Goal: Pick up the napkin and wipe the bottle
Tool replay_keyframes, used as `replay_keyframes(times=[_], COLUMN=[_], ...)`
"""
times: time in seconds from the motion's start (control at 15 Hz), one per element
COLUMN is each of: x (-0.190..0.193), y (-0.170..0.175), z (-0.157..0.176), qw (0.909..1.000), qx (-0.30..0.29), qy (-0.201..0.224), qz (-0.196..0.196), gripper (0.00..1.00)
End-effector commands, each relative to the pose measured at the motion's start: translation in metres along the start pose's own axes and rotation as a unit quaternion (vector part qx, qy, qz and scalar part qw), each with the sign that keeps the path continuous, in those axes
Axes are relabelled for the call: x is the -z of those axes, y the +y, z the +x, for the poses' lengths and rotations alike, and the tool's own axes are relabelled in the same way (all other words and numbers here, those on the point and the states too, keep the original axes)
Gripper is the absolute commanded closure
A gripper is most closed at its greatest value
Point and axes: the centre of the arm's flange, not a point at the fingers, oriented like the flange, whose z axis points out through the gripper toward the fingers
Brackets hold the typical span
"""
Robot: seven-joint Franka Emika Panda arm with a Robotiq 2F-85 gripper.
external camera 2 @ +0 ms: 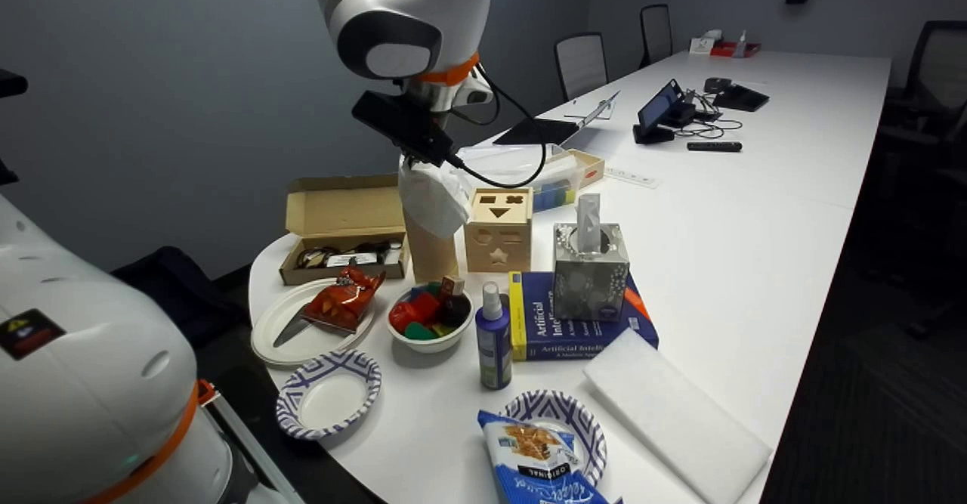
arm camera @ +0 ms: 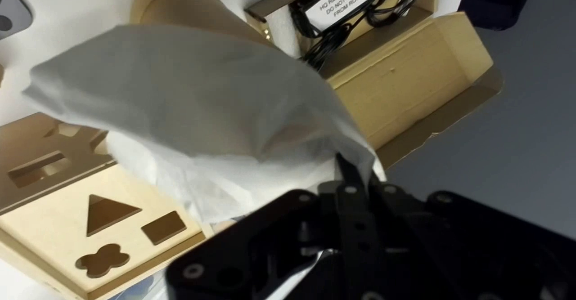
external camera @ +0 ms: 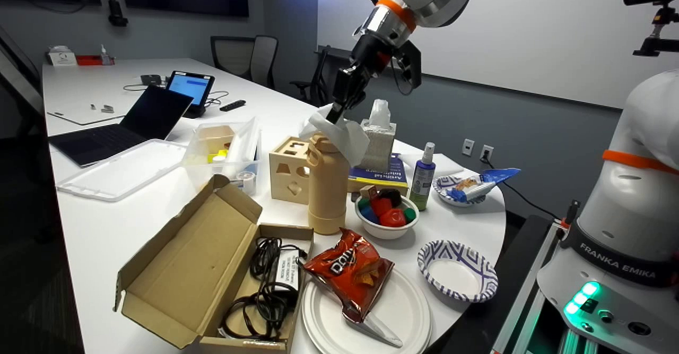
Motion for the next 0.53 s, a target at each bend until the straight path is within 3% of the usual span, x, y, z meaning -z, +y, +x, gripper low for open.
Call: replay_keyframes(times=[0.0, 0.47], x=[0.0045, 0.0039], y=[-0.0067, -0.0019], z=[-0.0003, -0.0075], qw=[0.9994, 0.9995], qx=[0.017, -0.016], qy=[-0.006, -0.015], qz=[0.031, -0.023], gripper=[1.0, 1.0])
